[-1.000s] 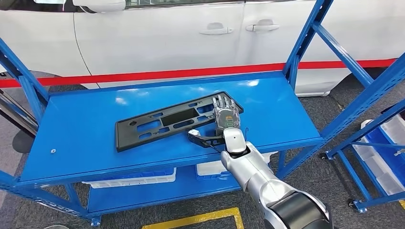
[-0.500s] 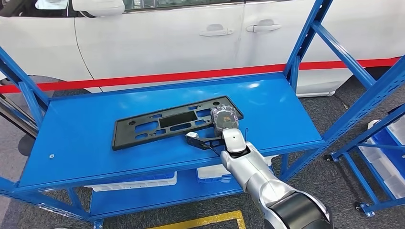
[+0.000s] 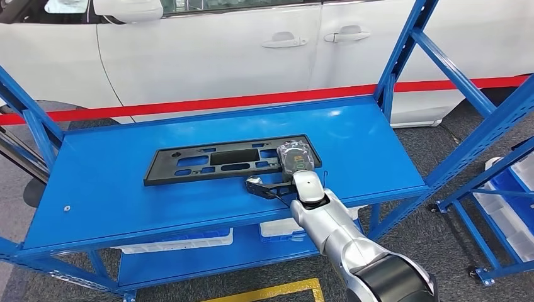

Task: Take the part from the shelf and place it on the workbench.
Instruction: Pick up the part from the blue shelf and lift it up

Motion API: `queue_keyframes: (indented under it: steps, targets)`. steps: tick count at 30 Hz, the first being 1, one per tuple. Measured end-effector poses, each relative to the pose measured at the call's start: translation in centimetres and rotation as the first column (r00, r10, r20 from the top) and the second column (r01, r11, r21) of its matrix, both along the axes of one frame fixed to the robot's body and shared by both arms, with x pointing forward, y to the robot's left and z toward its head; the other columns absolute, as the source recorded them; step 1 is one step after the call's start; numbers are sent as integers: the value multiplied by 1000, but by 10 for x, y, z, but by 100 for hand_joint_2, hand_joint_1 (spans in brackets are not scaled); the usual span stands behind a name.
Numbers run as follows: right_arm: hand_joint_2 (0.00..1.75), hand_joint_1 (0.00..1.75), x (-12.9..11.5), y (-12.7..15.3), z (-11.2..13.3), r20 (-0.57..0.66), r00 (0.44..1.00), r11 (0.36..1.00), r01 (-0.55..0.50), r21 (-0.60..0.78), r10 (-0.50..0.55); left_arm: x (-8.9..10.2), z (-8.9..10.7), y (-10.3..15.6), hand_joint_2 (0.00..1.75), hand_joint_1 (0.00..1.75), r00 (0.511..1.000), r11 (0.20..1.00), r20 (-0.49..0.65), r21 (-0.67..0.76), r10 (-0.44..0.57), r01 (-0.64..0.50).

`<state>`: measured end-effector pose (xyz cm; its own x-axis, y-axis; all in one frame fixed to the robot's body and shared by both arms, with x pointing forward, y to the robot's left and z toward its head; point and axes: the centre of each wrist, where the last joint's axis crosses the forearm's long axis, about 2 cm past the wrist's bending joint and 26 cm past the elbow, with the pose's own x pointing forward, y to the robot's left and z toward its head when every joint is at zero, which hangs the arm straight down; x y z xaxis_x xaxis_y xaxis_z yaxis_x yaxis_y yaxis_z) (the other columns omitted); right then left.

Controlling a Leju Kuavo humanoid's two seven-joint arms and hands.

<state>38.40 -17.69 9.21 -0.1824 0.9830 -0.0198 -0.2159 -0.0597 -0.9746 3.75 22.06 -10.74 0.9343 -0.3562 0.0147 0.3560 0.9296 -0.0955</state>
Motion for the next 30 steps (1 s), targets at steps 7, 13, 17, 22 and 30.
queue_keyframes:
  steps: [7, 13, 17, 22, 30]
  targets:
    - [175, 175, -1, 0, -1, 12, 1000, 1000, -11, 15, 11, 0, 0, 0, 175, 0, 1000, 1000, 5, -4, 18, -18]
    - [175, 175, -6, 3, -4, 48, 997, 996, -65, 56, 63, -1, 0, 0, 175, 0, 997, 997, 24, -23, 78, -77]
    - [175, 175, -8, 8, -5, 48, 995, 993, -90, 75, 86, -1, 0, 0, 175, 0, 996, 996, 26, -26, 88, -87]
    - [175, 175, -17, 37, 4, 88, 977, 944, -210, 255, 194, -2, 0, 1, 175, 0, 994, 994, 29, 3, 106, -106]
    - [175, 175, -14, 67, 81, 374, 899, 823, -383, 420, 228, -3, 0, 1, 175, 0, 995, 994, 15, 28, 103, -103]
